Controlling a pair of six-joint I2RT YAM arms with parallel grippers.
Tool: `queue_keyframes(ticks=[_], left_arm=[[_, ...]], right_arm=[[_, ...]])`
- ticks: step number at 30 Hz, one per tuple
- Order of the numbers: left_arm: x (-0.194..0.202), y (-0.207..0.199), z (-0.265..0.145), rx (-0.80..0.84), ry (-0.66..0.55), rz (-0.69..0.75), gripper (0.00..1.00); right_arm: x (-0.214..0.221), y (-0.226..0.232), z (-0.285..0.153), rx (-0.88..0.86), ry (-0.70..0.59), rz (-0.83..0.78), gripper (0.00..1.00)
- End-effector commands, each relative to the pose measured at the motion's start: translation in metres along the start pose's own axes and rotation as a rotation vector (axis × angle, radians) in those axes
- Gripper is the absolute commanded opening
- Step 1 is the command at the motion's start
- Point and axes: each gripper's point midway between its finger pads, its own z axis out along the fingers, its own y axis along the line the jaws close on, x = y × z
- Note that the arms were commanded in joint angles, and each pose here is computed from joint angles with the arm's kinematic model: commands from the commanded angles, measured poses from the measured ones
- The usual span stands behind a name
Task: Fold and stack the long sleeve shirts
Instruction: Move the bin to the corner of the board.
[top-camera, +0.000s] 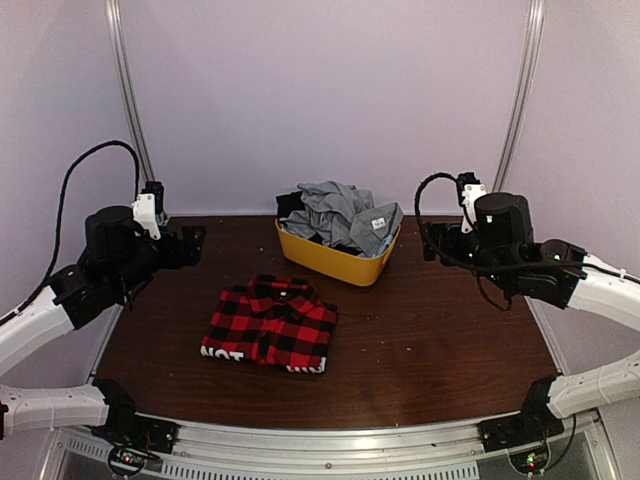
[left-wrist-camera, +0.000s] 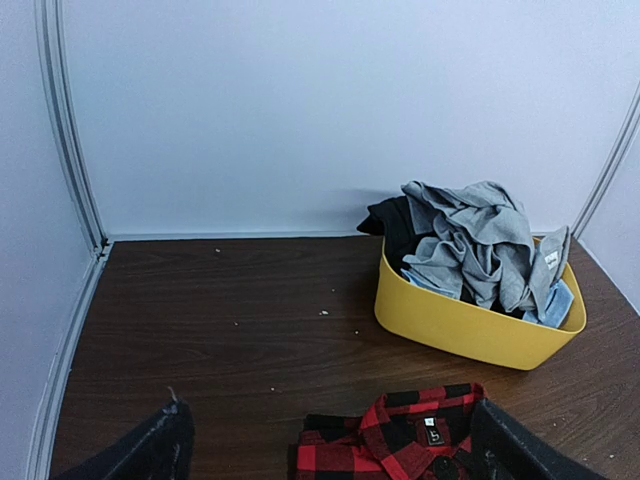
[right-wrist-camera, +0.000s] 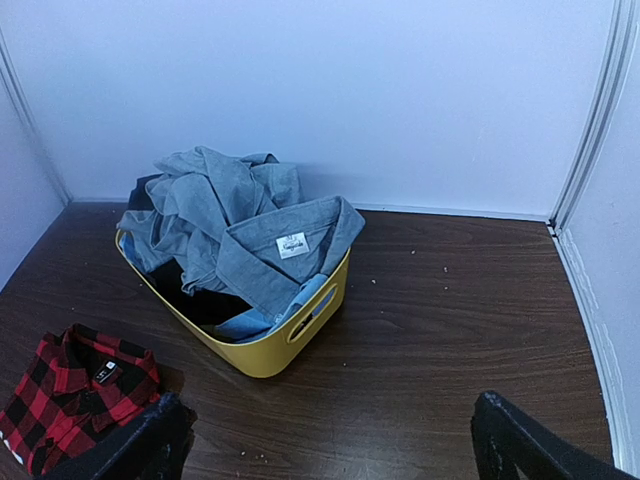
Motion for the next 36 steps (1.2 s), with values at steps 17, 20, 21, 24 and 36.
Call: queue_keyframes(ticks=[17, 20, 21, 24, 36], left_arm=[[-0.007, 0.001, 0.000, 0.003, -0.035, -0.008, 0.98], [-0.008, 0.000, 0.000, 0.006, -0.036, -0.009, 0.98], [-0.009, 0.000, -0.001, 0.006, -0.037, -0.009, 0.98], [-0.009, -0.001, 0.000, 0.013, -0.036, -0.009, 0.98], [-0.007, -0.009, 0.005, 0.045, -0.019, -0.011, 0.98]], right_arm=[[0.000, 0.009, 0.006, -0.019, 0.053, -0.043, 1.00], [0.000, 0.010, 0.007, -0.015, 0.062, -0.050, 1.00], [0.000, 0.011, 0.006, -0.023, 0.062, -0.052, 1.00], [0.002, 0.027, 0.008, -0.106, 0.075, -0.090, 1.00], [0.058, 0.109, 0.095, -0.236, 0.337, -0.394, 1.00]])
